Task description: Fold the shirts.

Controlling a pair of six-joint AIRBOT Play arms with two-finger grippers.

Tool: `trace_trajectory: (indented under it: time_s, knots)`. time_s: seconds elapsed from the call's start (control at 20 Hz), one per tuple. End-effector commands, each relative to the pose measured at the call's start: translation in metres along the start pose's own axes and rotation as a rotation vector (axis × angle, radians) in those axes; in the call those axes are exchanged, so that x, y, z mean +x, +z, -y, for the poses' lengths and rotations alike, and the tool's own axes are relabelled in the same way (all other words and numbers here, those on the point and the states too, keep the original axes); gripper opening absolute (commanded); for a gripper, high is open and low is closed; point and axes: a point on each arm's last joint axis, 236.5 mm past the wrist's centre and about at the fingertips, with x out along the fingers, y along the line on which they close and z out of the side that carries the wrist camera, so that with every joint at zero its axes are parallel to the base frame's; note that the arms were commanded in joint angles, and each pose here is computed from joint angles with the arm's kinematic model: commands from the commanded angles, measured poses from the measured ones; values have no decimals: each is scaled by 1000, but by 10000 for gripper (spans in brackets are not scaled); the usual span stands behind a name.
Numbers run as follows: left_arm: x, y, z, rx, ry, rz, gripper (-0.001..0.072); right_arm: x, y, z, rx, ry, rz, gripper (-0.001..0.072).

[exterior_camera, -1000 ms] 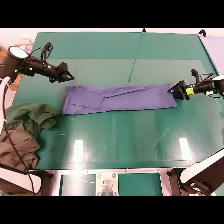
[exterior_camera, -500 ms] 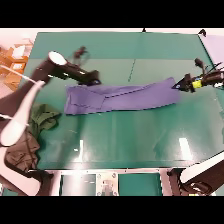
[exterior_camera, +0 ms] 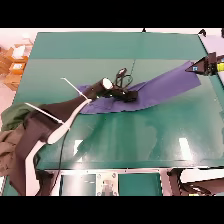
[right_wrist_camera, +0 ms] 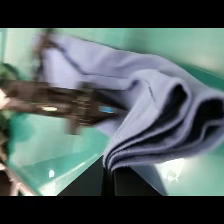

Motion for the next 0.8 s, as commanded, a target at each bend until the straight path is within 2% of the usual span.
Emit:
trace_trajectory:
  time_s: [0.0,0.2,0.35,0.4,0.45,0.65,0.75]
  knots:
    - [29,-5,8,-64,-35,-22,25,-7,5,-41,-58,78,40,13]
    - [19,-10,18,-49,-69,-96,26,0,3,-50,-54,86,21,13]
    - [-37,4,16,-3,-93,-209,25,11,1,-63,-42,106,-8,13]
    - [-65,9,3,16,-46,-247,25,19,0,-73,-47,122,-25,13]
    - [-100,14,-23,30,71,-275,24,30,-2,-86,-62,141,-45,13]
    - [-274,36,-131,91,689,-305,25,106,1,-155,-137,200,-62,13]
    - [-341,41,-142,62,804,-274,25,167,-6,-188,-177,207,-61,13]
